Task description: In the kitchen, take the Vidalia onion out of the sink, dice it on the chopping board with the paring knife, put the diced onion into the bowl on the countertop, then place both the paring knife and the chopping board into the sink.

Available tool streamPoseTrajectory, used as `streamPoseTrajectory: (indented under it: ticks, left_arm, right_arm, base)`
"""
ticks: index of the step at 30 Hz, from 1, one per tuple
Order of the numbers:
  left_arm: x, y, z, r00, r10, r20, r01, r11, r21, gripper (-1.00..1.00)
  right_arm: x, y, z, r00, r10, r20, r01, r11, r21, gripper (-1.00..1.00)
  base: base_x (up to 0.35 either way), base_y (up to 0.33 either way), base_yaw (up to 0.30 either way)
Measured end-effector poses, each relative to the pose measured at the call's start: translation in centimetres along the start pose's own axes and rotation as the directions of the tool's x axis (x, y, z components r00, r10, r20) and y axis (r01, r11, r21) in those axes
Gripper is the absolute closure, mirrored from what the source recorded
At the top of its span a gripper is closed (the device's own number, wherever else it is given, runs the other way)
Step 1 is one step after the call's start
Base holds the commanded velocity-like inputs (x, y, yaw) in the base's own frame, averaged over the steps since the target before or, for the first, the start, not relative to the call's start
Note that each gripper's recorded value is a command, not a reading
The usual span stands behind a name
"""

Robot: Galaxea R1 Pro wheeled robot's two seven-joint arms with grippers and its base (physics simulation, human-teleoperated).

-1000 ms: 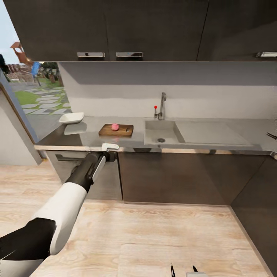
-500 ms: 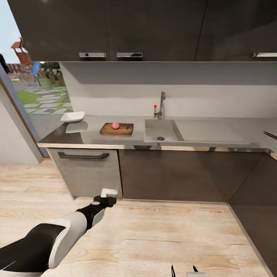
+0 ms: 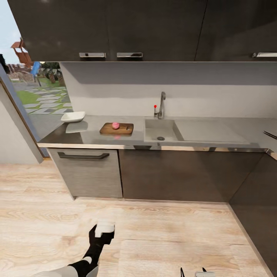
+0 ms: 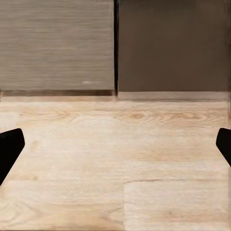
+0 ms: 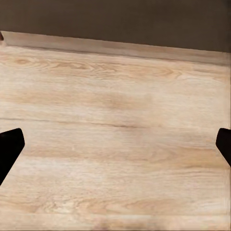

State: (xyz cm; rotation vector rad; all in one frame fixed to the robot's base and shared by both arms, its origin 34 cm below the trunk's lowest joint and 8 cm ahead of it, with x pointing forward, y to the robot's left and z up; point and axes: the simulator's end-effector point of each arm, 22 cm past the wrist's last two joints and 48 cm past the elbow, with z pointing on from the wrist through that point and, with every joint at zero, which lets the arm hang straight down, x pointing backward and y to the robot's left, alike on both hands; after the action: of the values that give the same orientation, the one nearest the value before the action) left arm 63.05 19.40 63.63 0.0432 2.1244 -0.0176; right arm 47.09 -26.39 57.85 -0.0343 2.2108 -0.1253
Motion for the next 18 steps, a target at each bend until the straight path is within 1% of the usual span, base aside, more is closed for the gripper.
streamPoseTrajectory:
  ticks: [1, 2, 3, 4, 6, 7, 8, 12, 14, 18]
  left_arm:
    - [0.5, 0.0, -0.5, 1.0, -0.002, 0.01, 0.002, 1.0, -0.001, -1.0]
    - [1.7, 0.3, -2.0, 0.999, -0.011, 0.04, 0.011, 1.0, -0.013, -1.0]
    - [2.5, 0.8, -3.0, 0.998, -0.015, 0.057, 0.016, 0.999, -0.029, -1.0]
    - [4.0, 1.9, -4.8, 0.997, -0.02, 0.08, 0.025, 0.997, -0.072, -1.0]
    - [5.4, 2.7, -6.4, 0.996, -0.021, 0.092, 0.031, 0.994, -0.103, -1.0]
    - [5.8, 3.1, -6.9, 0.995, -0.021, 0.098, 0.032, 0.993, -0.113, -1.0]
    - [6.2, 3.9, -7.4, 0.995, -0.018, 0.101, 0.03, 0.991, -0.128, -1.0]
    - [7.9, 4.8, -8.8, 0.997, -0.007, 0.08, 0.019, 0.99, -0.141, -1.0]
    - [8.5, 4.9, -9.1, 0.998, -0.005, 0.07, 0.015, 0.99, -0.142, -1.0]
    - [8.7, 4.8, -9.2, 0.998, -0.005, 0.061, 0.014, 0.99, -0.143, -1.0]
  right_arm:
    - [-0.1, 0.0, 0.1, 1.0, 0.001, 0.001, -0.001, 1.0, -0.001, -1.0]
    - [-0.9, 0.2, 0.5, 1.0, 0.005, 0.015, -0.004, 1.0, -0.005, -1.0]
    - [-1.6, 0.4, 0.8, 0.999, 0.01, 0.03, -0.009, 1.0, -0.007, -1.0]
    - [-3.2, 0.6, 1.5, 0.998, 0.017, 0.063, -0.017, 1.0, -0.014, -1.0]
    - [-4.5, 0.2, 2.3, 0.997, 0.019, 0.079, -0.018, 1.0, -0.015, -1.0]
    - [-4.8, -0.1, 2.5, 0.997, 0.016, 0.08, -0.014, 1.0, -0.014, -1.0]
    - [-5.1, -0.8, 2.8, 0.996, 0.011, 0.083, -0.01, 1.0, -0.01, -1.0]
    - [-5.6, -1.7, 2.9, 0.995, 0.002, 0.097, -0.001, 1.0, -0.005, -1.0]
    - [-5.6, -2.2, 2.9, 0.995, -0.006, 0.099, 0.006, 1.0, -0.001, -1.0]
    - [-5.6, -2.4, 2.9, 0.995, -0.01, 0.1, 0.009, 1.0, 0.002, -1.0]
  base:
    - [0.0, 0.0, 0.0]
    - [0.0, 0.0, 0.0]
    - [0.0, 0.0, 0.0]
    - [0.0, 0.0, 0.0]
    - [0.0, 0.0, 0.0]
    - [0.0, 0.0, 0.0]
    - [0.0, 0.0, 0.0]
    - [0.0, 0.0, 0.0]
    - [0.0, 0.0, 0.0]
    - [0.0, 0.0, 0.0]
